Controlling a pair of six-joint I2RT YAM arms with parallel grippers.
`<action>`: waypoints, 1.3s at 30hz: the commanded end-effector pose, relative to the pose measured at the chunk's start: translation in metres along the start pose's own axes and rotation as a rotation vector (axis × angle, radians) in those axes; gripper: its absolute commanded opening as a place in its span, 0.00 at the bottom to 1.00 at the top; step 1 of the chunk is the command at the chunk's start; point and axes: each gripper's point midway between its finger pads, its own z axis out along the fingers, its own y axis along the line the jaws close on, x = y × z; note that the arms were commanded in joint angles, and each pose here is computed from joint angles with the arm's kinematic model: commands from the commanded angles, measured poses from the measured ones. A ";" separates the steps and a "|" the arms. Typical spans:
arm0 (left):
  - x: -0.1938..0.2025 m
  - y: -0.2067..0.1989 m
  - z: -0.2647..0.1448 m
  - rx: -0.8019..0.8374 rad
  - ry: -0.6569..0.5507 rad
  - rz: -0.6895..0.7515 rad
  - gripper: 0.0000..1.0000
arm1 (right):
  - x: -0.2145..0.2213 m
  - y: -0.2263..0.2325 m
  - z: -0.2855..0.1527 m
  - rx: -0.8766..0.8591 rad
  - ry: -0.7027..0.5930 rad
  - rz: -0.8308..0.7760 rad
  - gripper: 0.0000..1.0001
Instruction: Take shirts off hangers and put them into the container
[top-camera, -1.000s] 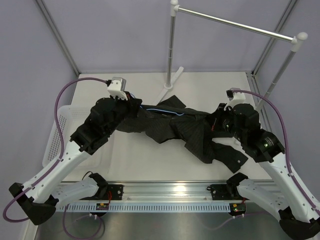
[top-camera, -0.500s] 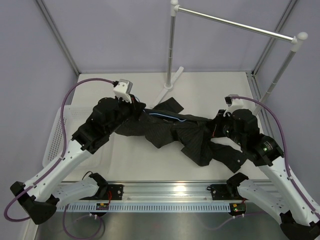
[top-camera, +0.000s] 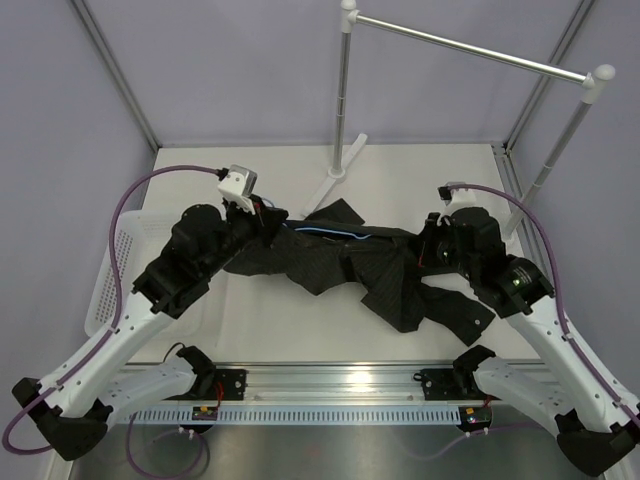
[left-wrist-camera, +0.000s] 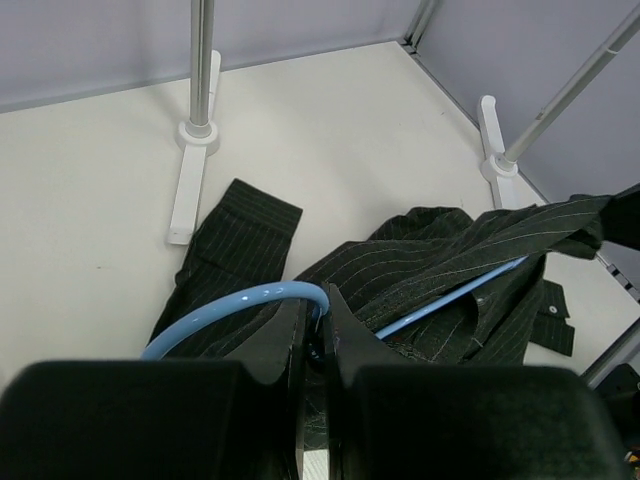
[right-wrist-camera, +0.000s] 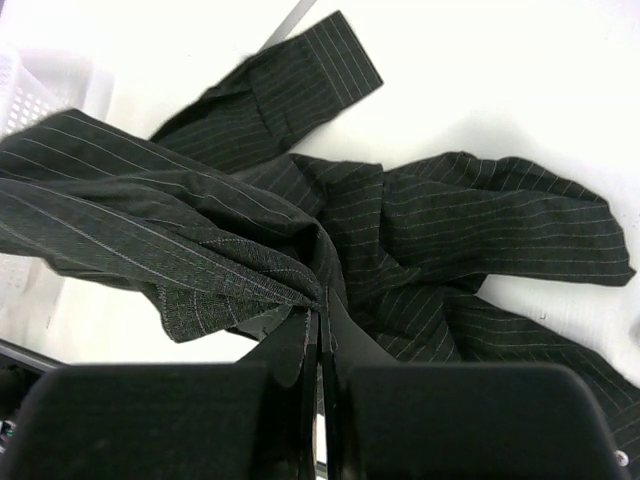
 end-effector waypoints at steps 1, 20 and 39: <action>-0.045 -0.005 -0.015 0.027 -0.156 0.040 0.00 | 0.017 -0.020 0.012 0.076 0.042 -0.024 0.00; -0.019 -0.040 -0.010 0.257 -0.083 0.088 0.00 | 0.003 0.002 0.007 -0.034 0.044 -0.089 0.06; -0.092 -0.055 -0.035 0.298 -0.380 -0.014 0.00 | 0.061 0.019 0.037 -0.173 0.166 0.017 0.06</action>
